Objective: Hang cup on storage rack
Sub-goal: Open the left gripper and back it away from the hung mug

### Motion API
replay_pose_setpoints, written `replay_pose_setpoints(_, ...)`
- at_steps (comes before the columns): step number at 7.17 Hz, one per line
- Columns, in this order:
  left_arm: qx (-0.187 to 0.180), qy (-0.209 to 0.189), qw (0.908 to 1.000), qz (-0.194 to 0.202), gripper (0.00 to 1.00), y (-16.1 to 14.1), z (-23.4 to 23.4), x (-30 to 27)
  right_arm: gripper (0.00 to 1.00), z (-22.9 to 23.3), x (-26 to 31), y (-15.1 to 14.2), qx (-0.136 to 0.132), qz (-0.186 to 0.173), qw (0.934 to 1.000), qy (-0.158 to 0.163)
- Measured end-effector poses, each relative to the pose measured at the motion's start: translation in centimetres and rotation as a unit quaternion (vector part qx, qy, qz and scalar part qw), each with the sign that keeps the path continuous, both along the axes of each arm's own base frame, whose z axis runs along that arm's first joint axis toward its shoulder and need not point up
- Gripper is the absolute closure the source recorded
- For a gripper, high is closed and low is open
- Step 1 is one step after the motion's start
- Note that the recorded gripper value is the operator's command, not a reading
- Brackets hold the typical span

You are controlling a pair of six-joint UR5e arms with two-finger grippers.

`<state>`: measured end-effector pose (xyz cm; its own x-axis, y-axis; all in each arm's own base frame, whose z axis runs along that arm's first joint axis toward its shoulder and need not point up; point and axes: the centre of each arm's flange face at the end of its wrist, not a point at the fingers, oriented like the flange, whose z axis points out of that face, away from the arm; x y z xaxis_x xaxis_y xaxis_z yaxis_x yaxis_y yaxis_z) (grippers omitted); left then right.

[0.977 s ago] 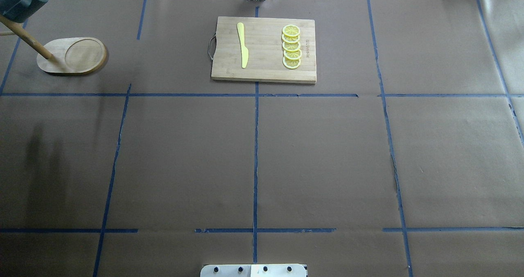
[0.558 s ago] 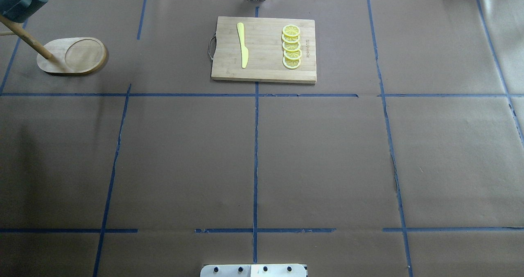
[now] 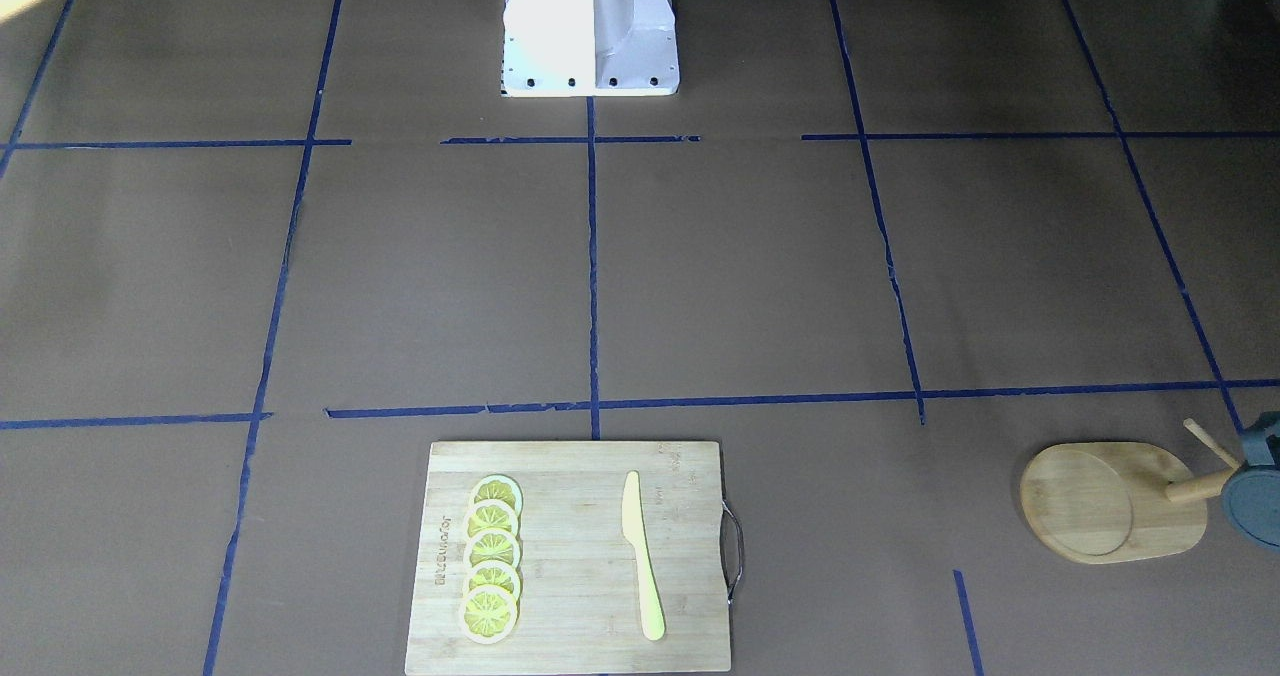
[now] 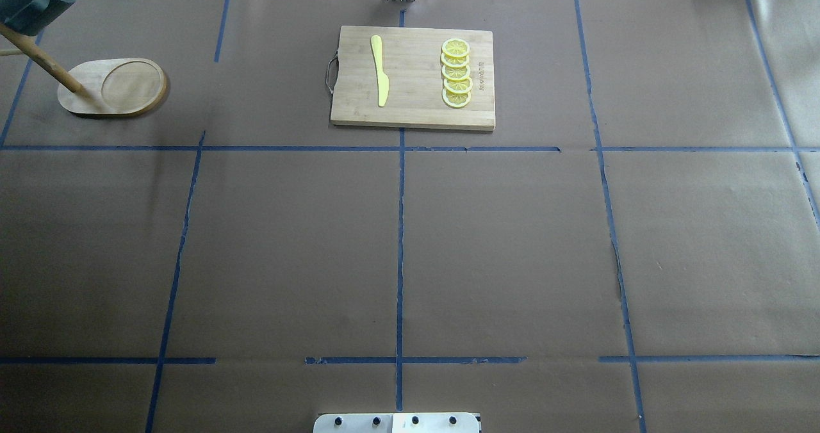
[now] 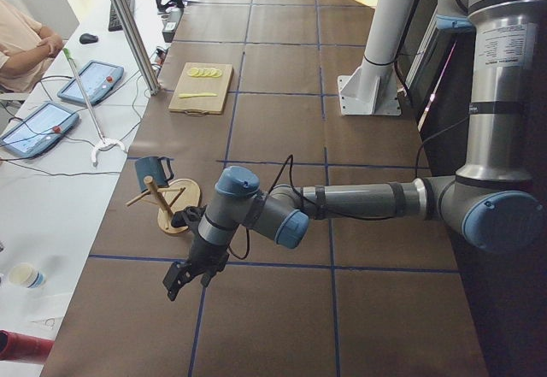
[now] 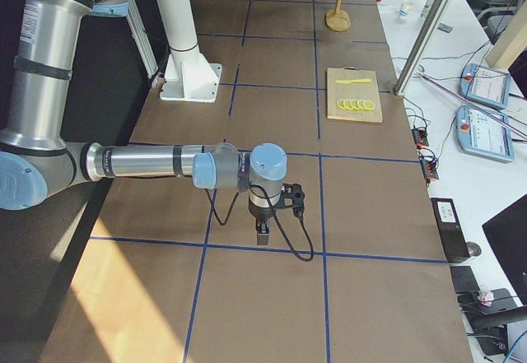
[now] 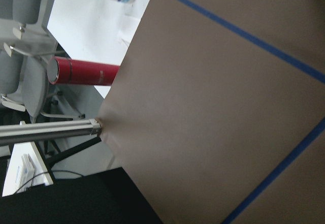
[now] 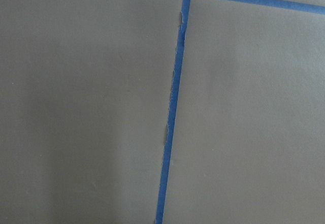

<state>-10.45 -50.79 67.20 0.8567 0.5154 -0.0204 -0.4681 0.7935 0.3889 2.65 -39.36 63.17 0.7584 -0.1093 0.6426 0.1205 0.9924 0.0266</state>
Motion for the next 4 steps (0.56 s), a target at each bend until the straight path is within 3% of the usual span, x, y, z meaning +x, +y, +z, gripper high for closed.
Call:
replay_pose_setpoints(1, -0.085, 0.065, 0.993, -0.049, 0.0, 1.4, 0.9, -0.2, 0.0, 0.0, 0.0, 0.0, -0.001, 0.0, 1.0, 0.0)
replay_pose_setpoints(2, -0.152, 0.144, 0.9739, -0.088, 0.0, 2.9, 1.7, 0.7, 0.0, 0.0, 0.0, 0.0, -0.001, 0.0, 1.0, 0.0)
replay_pose_setpoints(3, -0.205, 0.224, 0.9432, -0.136, 0.0, 4.2, 2.0, 1.7, 0.0, 0.0, 0.0, 0.0, -0.001, 0.001, 1.0, 0.0)
replay_pose_setpoints(4, -0.237, 0.269, 0.9167, -0.176, 0.0, 4.7, 1.7, 2.2, 0.0, 0.0, 0.0, 0.0, 0.0, 0.001, 1.0, 0.0)
